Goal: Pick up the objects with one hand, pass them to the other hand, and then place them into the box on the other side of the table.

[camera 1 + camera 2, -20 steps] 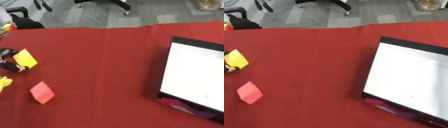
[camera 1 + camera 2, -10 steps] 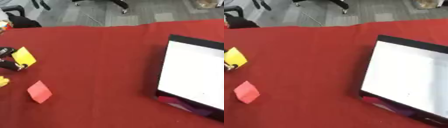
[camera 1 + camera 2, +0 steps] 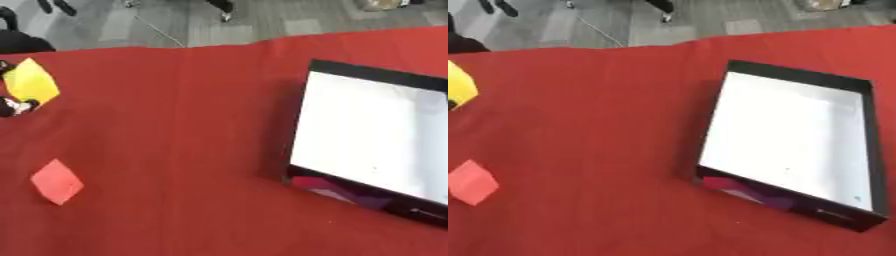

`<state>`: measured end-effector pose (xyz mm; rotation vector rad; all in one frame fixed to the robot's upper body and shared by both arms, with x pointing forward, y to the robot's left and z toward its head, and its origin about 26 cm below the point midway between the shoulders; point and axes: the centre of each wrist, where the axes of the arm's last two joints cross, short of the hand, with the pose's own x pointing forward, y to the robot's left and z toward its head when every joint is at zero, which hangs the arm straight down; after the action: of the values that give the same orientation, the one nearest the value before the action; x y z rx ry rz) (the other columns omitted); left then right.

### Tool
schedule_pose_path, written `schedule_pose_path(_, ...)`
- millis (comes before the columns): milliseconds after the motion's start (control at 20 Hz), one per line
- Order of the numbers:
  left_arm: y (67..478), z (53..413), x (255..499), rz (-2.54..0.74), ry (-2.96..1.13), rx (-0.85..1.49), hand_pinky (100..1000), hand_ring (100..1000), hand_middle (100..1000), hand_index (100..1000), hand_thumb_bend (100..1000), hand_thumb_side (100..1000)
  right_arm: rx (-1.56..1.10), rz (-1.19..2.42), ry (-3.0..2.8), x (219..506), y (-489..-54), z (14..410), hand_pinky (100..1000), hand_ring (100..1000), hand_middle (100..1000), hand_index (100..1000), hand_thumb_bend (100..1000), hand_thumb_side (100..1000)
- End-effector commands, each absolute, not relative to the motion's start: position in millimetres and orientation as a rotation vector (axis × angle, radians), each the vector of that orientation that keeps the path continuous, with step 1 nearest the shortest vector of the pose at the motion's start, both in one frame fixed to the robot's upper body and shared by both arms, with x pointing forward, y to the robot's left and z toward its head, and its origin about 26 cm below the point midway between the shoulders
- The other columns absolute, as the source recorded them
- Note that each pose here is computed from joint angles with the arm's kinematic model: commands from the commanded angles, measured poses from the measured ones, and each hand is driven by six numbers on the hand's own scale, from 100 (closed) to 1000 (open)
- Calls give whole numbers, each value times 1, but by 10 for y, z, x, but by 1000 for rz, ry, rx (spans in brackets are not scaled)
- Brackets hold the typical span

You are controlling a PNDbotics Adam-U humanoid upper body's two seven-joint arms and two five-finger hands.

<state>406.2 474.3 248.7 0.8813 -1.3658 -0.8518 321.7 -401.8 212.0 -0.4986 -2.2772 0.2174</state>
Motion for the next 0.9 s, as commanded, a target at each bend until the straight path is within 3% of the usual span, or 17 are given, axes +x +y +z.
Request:
schedule_pose_path(50, 4687, 2794, 3955, -922, -1420, 905, 1000, 810, 660, 565, 100, 100, -511, 245, -2315, 3203, -4027, 2293, 917, 1000, 1000, 972, 100, 654)
schedule_pose_path(500, 4187, 2825, 3829, -1073, -1549, 747, 1000, 795, 636, 563, 100, 100, -467, 267, -2327, 3282, -3942, 2385, 915, 1000, 1000, 969, 100, 608)
schedule_pose_path(900, 3574, 2729, 3628, -1157, -1718, 573, 1000, 775, 611, 561, 100, 142, -398, 461, -2368, 3523, -3646, 2676, 915, 1000, 1000, 976, 100, 498)
